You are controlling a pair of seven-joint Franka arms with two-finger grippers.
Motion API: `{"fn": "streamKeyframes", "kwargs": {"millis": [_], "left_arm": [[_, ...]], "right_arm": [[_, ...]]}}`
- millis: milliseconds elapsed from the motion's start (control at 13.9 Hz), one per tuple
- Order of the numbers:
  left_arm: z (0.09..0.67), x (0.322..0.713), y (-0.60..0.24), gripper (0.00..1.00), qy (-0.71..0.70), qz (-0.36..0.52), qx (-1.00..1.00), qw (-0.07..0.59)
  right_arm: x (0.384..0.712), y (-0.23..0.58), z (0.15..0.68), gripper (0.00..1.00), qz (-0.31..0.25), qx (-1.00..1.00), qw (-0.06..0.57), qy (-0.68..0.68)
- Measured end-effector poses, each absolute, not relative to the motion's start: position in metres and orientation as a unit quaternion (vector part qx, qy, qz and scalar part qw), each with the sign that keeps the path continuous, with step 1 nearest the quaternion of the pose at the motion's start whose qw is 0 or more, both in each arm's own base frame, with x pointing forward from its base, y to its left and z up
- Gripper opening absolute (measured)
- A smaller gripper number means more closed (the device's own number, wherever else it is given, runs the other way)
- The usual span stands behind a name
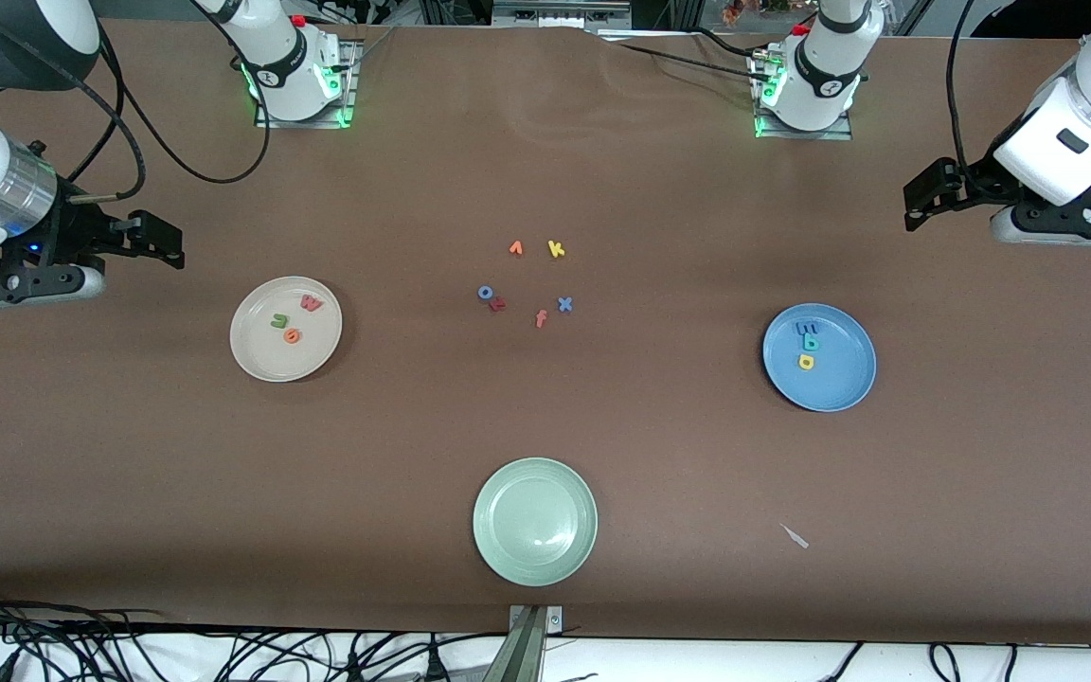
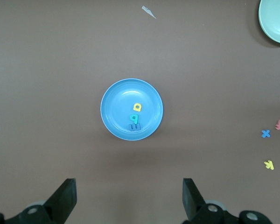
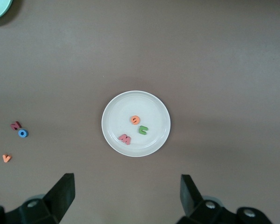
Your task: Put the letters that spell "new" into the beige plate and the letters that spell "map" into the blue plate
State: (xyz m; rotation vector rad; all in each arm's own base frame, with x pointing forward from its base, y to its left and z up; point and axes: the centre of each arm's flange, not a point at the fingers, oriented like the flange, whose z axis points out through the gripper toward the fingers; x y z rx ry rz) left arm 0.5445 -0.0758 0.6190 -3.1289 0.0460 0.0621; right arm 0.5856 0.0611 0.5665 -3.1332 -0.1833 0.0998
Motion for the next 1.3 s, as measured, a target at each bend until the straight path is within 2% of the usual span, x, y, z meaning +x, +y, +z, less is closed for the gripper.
{"fn": "streamKeyframes", "kwargs": {"millis": [433,1299], "left_arm": [[0.619,0.544,-0.076,1.0,0.015,0.02,-1.0,0.006],[0.619,0.545,-0.073,1.0,0.012,0.02,-1.0,0.006]], "right_arm": [[0.58,0.06,0.595,1.0,0.036,-0.998,0.001,-0.059],[0.578,0.065,0.611,1.0,0.03,-0.997,0.001,-0.069]]}}
